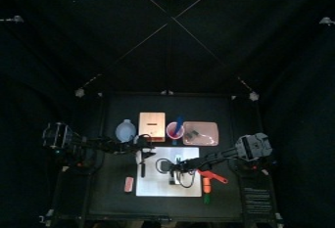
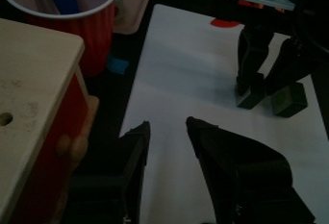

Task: Place sushi on board then cut the sushi with the knife then place the pieces on the plate
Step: Place the 4 sushi pieces on the plate

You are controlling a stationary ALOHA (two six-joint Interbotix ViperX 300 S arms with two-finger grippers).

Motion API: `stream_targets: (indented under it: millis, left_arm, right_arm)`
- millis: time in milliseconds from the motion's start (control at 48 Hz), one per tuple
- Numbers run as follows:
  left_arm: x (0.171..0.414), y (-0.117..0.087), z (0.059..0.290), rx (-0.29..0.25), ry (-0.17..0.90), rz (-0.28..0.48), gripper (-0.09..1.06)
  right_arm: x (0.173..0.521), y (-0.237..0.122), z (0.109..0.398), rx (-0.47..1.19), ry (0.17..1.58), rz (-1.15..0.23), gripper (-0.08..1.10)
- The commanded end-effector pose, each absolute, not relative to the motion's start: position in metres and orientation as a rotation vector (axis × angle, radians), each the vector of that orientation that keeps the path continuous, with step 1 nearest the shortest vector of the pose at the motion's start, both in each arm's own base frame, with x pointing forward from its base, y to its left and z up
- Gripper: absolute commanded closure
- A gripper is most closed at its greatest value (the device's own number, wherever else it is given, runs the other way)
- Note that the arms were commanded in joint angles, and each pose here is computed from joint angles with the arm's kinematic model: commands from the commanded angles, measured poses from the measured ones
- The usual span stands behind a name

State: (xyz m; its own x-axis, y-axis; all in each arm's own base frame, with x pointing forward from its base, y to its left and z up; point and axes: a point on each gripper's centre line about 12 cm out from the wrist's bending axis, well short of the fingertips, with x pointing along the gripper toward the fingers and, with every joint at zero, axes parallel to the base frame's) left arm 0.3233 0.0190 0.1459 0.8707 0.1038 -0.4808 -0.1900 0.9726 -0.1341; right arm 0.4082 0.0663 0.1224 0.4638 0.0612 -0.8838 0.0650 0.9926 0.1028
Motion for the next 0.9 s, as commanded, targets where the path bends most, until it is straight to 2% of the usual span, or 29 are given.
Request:
stream_targets:
  millis: [21,292,542,729,896]
  left_arm:
    - [0.326,0.020,0.151,-0.181,0.473,0.157,0.21]
    - [0.325,0.020,0.149,-0.179,0.477,0.157,0.21]
    - [0.326,0.021,0.150,-0.178,0.476,0.158,0.21]
    - [0.326,0.021,0.150,-0.178,0.474,0.158,0.21]
    - [0.326,0.020,0.151,-0.182,0.473,0.157,0.21]
  right_arm:
    - [0.405,0.058,0.145,0.169,1.032,-0.015,0.44]
    - [0.358,0.003,0.188,0.288,0.947,-0.135,0.44]
    - [0.288,-0.074,0.204,0.407,0.889,-0.369,0.44]
    - [0.258,-0.119,0.196,0.487,0.886,-0.538,0.44]
    - [0.247,-0.147,0.171,0.538,0.933,-0.634,0.44]
